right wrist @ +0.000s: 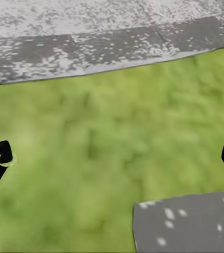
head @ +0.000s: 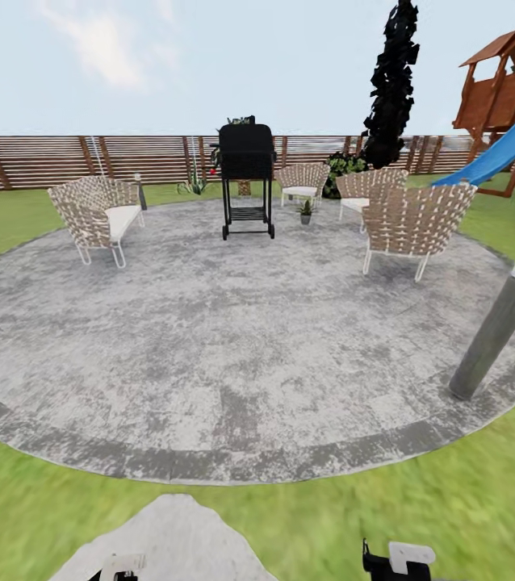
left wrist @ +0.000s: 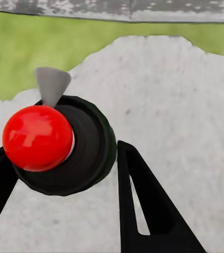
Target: Pick up the pesticide atomizer in the garden and spray insectifuge to fully cover both potted plants in the garden.
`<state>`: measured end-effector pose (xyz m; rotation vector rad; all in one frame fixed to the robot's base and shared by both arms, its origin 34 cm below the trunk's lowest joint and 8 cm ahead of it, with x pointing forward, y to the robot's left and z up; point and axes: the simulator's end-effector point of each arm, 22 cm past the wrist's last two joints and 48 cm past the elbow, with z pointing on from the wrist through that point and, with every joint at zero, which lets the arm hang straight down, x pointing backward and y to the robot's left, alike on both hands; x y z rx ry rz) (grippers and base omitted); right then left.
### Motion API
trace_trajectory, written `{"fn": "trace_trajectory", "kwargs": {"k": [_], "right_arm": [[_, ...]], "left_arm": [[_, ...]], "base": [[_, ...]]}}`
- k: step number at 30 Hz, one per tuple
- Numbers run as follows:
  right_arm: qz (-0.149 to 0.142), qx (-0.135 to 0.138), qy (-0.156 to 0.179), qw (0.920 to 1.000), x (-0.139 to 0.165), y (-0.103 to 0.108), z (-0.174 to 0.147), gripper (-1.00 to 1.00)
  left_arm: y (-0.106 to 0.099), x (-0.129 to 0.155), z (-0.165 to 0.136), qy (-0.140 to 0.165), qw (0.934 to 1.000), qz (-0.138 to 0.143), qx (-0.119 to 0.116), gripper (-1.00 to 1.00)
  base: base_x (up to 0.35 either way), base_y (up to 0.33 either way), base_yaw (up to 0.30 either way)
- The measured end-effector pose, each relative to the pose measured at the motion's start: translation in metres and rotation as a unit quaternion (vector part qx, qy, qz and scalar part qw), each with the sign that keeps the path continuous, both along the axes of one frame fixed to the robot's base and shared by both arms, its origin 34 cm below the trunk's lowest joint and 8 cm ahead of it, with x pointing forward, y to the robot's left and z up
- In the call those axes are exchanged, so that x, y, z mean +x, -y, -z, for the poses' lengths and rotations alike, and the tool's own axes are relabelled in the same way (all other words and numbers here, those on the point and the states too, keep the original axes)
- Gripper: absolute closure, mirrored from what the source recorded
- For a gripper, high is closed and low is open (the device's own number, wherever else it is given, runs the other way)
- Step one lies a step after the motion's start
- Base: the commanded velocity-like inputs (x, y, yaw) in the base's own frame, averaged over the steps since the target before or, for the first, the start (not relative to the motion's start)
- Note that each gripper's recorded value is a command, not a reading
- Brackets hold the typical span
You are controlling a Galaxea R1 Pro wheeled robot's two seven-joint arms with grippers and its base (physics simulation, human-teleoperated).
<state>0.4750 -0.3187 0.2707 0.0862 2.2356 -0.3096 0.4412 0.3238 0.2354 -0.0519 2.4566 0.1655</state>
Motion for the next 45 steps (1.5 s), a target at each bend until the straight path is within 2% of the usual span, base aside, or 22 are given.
{"fn": "trace_trajectory", "kwargs": {"k": [45], "right_arm": [[0.0, 0.0, 0.0, 1.0, -0.0004, -0.0007, 0.0003, -1.0]], "left_arm": [[-0.0001, 0.0, 0.0, 0.0, 1.0, 0.0, 0.0, 1.0]], "base": [[0.336, 0.0, 0.0]]}}
